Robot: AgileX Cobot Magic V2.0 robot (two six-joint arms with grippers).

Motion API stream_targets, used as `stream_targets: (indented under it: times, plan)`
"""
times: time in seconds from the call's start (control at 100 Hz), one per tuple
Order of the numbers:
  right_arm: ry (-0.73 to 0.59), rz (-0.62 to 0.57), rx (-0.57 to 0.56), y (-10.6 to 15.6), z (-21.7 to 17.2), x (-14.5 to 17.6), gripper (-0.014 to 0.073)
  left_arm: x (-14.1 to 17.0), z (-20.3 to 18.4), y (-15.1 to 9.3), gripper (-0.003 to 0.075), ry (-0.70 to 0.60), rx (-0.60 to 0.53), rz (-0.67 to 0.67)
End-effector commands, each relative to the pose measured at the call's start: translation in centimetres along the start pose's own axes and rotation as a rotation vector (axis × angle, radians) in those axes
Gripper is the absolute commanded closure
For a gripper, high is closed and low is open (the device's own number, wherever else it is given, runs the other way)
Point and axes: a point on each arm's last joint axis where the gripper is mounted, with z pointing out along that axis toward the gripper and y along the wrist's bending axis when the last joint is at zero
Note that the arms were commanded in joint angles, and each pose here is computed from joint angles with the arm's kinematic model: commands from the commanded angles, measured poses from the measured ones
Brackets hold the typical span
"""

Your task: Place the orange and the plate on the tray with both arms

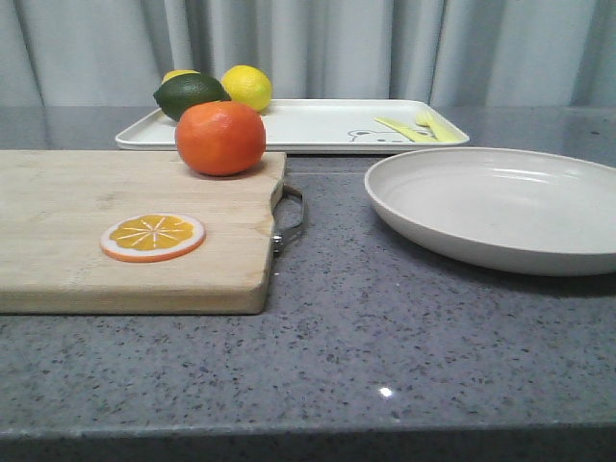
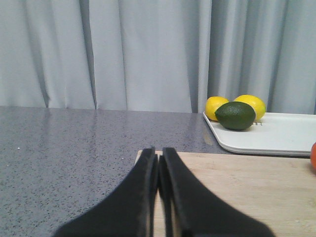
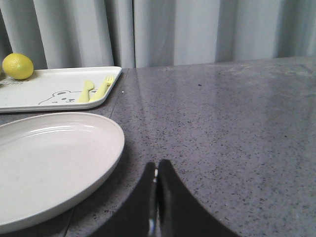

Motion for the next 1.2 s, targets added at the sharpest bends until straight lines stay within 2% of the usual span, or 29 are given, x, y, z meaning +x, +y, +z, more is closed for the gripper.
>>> stream_targets:
  times: [0.0, 0.21, 0.47, 0.75, 1.01, 1.19]
  plan:
    - [-0.104, -0.013, -0.006, 0.1, -0.2, -0.9, 0.0652, -0.3, -0.3, 0.1, 0.0739, -0.106, -0.002, -0.004]
    - [-0.077, 0.005, -0.005, 0.2, -0.1, -1.4, 0.0658, -1.3, 0.1, 0.0, 0.0739, -0.099, -0.002, -0.004]
    - [-0.023, 0.005, 0.001, 0.8, 1.4, -5.9, 0.0658, -4.4, 2.3, -0.4, 0.0739, -0.035, -0.010, -0.003]
    - [0.016, -0.012, 0.007, 1.2, 4.2, -9.2, 0.0658, -6.4, 5.7, -0.6, 0.0739, 0.035, -0.022, -0.001]
    - [0.106, -0.012, 0.018, 1.4, 7.4, -10.8, 0.0658, -8.0, 8.8, -0.8, 0.0739, 0.083, -0.027, 0.001]
    - [0.180, -0.011, 0.028, 1.5, 9.5, -11.5, 0.0658, -7.9, 10.8, -0.8, 0.0739, 0.138, -0.033, 0.002]
